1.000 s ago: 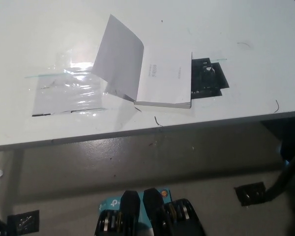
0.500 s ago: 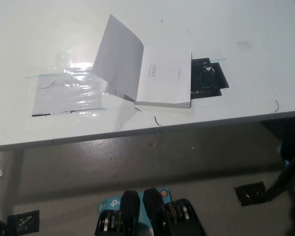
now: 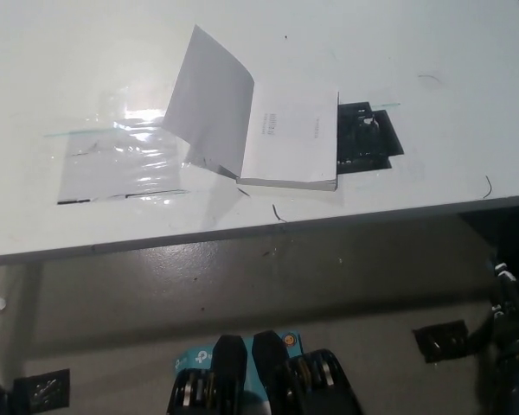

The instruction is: The robot uses its right hand to slide under the cover of the book kept in the middle of the desk and open it

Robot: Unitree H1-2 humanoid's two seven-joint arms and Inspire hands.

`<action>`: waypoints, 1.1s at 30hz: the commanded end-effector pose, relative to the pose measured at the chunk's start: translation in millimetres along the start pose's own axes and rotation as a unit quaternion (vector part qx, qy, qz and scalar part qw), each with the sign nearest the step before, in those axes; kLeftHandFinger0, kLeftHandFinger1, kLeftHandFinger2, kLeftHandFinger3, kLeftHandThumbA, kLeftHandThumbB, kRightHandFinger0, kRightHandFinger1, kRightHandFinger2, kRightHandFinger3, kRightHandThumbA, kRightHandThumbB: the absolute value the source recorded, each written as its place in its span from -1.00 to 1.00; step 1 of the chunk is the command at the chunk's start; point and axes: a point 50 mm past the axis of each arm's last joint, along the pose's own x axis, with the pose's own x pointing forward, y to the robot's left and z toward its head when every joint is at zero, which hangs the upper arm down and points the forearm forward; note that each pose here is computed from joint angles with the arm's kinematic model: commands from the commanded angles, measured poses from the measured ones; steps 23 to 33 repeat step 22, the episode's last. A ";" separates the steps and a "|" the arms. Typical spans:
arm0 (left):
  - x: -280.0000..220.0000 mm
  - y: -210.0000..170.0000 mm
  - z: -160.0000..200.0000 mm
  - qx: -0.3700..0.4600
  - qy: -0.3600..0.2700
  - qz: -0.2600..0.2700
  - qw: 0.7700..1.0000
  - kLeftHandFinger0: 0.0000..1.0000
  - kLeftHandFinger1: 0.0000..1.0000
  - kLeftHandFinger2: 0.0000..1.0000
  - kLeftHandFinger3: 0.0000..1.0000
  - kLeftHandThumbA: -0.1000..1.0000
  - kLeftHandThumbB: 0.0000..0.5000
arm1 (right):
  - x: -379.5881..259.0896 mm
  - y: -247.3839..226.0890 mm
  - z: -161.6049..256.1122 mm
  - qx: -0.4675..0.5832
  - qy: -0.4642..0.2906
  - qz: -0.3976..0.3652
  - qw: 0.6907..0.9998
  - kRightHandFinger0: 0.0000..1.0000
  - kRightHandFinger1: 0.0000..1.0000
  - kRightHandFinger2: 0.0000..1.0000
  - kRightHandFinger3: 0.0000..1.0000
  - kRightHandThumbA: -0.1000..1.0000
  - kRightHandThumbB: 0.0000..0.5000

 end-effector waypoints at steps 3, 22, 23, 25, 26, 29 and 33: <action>1.1 -35.7 13.1 -0.017 -0.020 -0.056 0.998 1.00 1.00 1.00 1.00 1.00 -0.82 | 3.1 19.3 -12.4 0.026 0.006 0.006 1.000 0.91 0.96 1.00 1.00 1.00 -0.45; -9.3 -88.6 10.8 -0.022 0.006 -0.164 0.986 1.00 1.00 1.00 1.00 0.84 -0.69 | -8.7 36.0 -39.0 0.034 0.020 0.034 0.999 1.00 1.00 1.00 1.00 0.91 -0.96; -9.3 -88.6 10.8 -0.022 0.006 -0.164 0.986 1.00 1.00 1.00 1.00 0.84 -0.69 | -8.7 36.0 -39.0 0.034 0.020 0.034 0.999 1.00 1.00 1.00 1.00 0.91 -0.96; -9.3 -88.6 10.8 -0.022 0.006 -0.164 0.986 1.00 1.00 1.00 1.00 0.84 -0.69 | -8.7 36.0 -39.0 0.034 0.020 0.034 0.999 1.00 1.00 1.00 1.00 0.91 -0.96; -9.3 -88.6 10.8 -0.022 0.006 -0.164 0.986 1.00 1.00 1.00 1.00 0.84 -0.69 | -8.7 36.0 -39.0 0.034 0.020 0.034 0.999 1.00 1.00 1.00 1.00 0.91 -0.96; -9.3 -88.6 10.8 -0.022 0.006 -0.164 0.986 1.00 1.00 1.00 1.00 0.84 -0.69 | -8.7 36.0 -39.0 0.034 0.020 0.034 0.999 1.00 1.00 1.00 1.00 0.91 -0.96; -9.3 -88.6 10.8 -0.022 0.006 -0.164 0.986 1.00 1.00 1.00 1.00 0.84 -0.69 | -8.7 36.0 -39.0 0.034 0.020 0.034 0.999 1.00 1.00 1.00 1.00 0.91 -0.96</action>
